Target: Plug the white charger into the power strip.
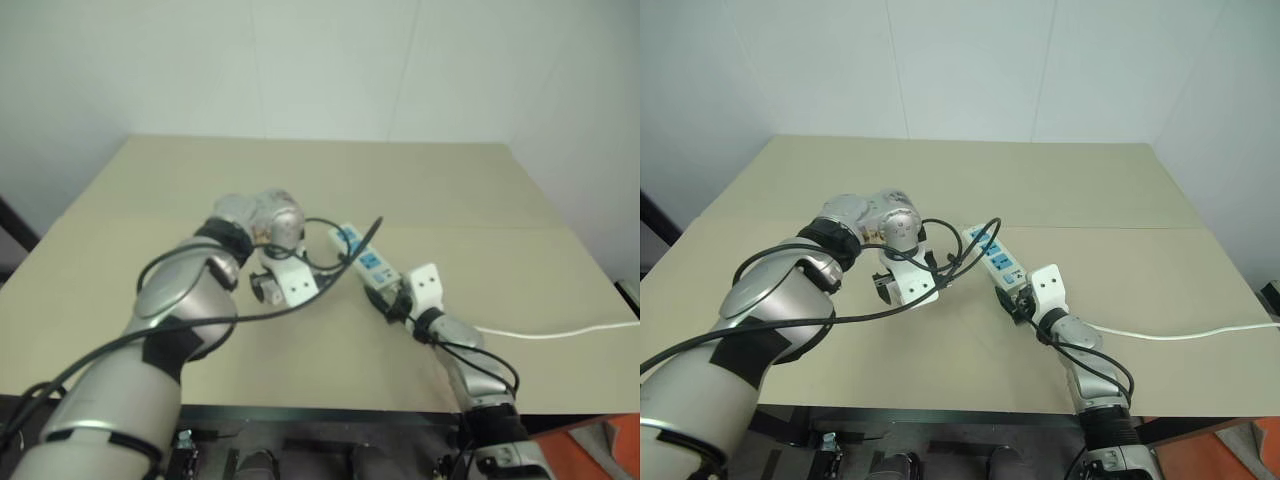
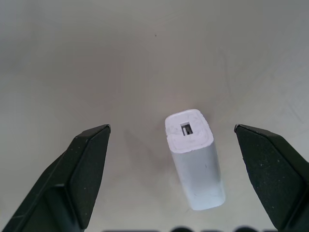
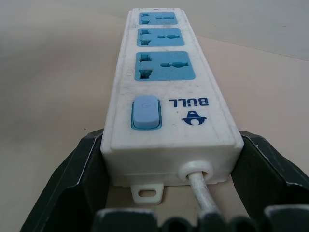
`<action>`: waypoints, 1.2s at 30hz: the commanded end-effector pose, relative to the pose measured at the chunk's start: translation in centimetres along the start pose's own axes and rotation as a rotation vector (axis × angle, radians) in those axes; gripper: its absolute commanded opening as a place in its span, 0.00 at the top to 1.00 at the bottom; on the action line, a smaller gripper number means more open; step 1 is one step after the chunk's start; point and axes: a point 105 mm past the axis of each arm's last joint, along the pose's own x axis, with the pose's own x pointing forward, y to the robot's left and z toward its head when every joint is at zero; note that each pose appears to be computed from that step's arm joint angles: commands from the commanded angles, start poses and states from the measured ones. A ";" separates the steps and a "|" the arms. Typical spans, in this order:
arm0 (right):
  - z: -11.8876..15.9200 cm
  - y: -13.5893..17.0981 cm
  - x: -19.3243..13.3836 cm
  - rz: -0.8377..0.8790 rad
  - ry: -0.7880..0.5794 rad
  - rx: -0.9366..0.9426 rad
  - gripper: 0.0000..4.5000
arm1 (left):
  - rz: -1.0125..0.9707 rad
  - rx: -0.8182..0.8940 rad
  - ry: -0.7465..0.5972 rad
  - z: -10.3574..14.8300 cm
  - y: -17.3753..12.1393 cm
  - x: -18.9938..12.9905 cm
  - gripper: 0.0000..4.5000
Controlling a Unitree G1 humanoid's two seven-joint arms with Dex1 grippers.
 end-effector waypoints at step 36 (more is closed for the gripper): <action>1.5 0.4 -1.5 0.321 -0.019 -0.130 0.24 | 0.828 -0.463 -0.830 -0.4 3.5 -13.3 0.77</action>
